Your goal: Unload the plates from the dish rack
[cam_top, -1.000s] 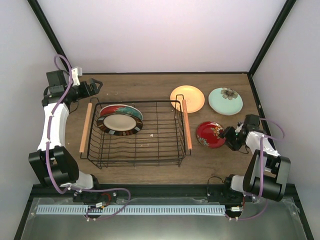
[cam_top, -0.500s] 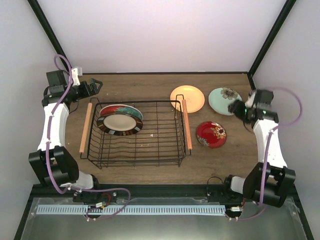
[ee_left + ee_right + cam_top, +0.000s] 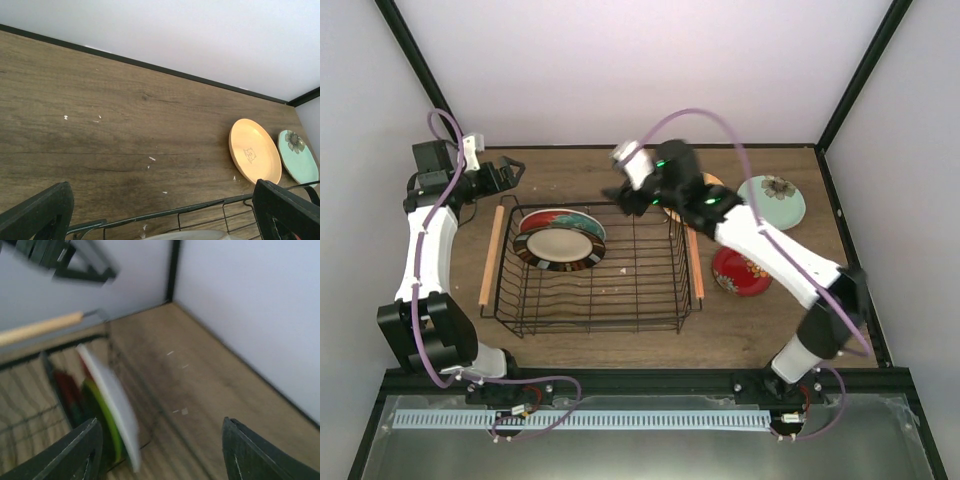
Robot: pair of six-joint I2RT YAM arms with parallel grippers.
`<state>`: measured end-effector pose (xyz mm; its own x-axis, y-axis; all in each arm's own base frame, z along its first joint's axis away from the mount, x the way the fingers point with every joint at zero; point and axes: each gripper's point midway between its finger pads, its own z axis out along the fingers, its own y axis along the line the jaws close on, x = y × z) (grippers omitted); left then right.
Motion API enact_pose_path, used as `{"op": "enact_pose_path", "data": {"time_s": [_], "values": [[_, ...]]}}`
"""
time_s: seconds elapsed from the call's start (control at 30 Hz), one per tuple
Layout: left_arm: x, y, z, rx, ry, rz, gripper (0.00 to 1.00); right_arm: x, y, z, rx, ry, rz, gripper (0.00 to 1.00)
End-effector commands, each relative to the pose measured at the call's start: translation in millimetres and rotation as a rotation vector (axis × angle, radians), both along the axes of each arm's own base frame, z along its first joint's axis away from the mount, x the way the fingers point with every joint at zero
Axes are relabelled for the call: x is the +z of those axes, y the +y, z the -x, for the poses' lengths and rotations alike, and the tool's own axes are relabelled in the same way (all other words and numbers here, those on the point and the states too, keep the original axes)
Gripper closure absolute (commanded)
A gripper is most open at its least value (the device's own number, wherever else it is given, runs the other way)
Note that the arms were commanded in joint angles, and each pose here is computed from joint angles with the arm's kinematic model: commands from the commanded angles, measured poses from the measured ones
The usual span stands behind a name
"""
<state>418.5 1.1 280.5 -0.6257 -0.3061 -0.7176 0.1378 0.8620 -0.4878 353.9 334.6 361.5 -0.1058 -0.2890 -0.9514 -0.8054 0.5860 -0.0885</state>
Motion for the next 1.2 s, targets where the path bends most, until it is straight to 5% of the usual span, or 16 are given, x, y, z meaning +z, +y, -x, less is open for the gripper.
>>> {"op": "enact_pose_path", "data": {"time_s": [0.0,0.9,1.17], "values": [[16.2,-3.4,5.4,-0.014,-0.054,-0.03,0.0,-34.8,61.3,25.4,0.168,-0.116,0.14,0.33],[4.3,-3.1,10.5,-0.022,-0.043,-0.055,0.0,-116.9,156.3,52.8,0.393,-0.093,0.218,0.38],[4.2,-2.6,10.1,-0.02,-0.044,-0.056,0.0,-152.8,163.8,37.6,0.328,-0.149,0.348,0.63]]}}
